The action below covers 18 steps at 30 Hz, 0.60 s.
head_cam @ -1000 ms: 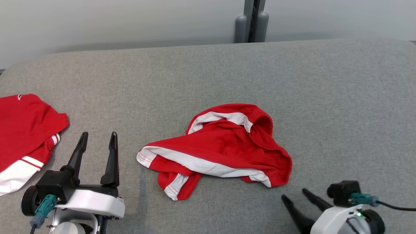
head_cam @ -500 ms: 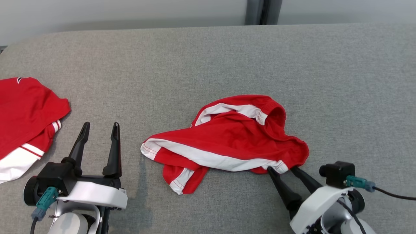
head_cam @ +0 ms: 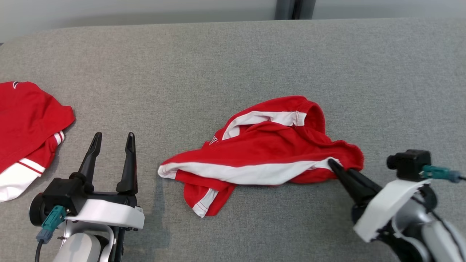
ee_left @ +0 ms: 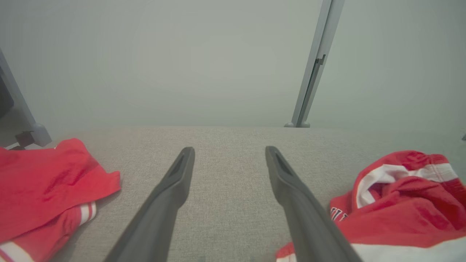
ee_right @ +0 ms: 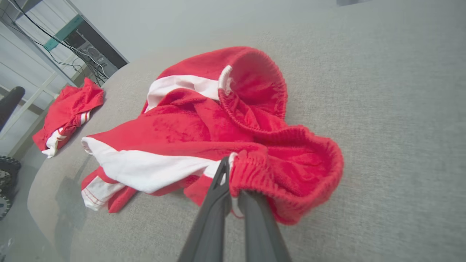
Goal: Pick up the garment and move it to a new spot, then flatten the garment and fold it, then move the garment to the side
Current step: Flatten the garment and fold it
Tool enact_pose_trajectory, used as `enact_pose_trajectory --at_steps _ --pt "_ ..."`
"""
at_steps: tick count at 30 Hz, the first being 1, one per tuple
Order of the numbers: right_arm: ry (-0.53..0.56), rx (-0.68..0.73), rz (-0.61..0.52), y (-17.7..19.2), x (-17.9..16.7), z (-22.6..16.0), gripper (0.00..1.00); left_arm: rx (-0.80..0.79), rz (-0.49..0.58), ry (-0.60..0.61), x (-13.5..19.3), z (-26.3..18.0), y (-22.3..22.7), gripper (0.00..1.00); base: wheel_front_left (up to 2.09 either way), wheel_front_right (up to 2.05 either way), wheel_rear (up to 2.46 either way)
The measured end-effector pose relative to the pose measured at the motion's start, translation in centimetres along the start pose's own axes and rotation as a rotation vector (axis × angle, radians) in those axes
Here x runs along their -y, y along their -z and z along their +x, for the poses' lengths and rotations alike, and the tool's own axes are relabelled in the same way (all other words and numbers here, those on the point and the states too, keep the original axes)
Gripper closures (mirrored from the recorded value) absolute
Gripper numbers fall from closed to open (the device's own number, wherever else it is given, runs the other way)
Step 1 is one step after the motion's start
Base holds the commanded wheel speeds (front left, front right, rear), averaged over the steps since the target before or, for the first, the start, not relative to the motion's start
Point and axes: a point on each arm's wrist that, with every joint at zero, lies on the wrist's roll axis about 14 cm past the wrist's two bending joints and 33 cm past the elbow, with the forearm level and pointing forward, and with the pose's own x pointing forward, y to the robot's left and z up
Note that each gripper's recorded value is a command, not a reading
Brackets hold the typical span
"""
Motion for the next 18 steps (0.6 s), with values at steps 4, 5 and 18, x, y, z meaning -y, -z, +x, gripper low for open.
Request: enact_pose_trajectory --at_steps 4,5,18 --pt "0.007 -0.046 -0.013 -1.9 1.4 -1.5 1.00 -0.004 -0.004 0.007 0.2 0.2 0.3 0.00 0.00 0.00 0.00" --pt "0.009 -0.046 -0.012 -3.1 1.9 -1.8 1.00 -0.005 -0.005 0.007 0.2 0.4 0.4 0.00 0.00 0.00 0.00" --pt "0.014 -0.168 0.089 -3.2 5.5 4.9 1.00 -0.049 -0.016 0.023 0.3 2.3 2.8 0.00 0.00 0.00 0.00"
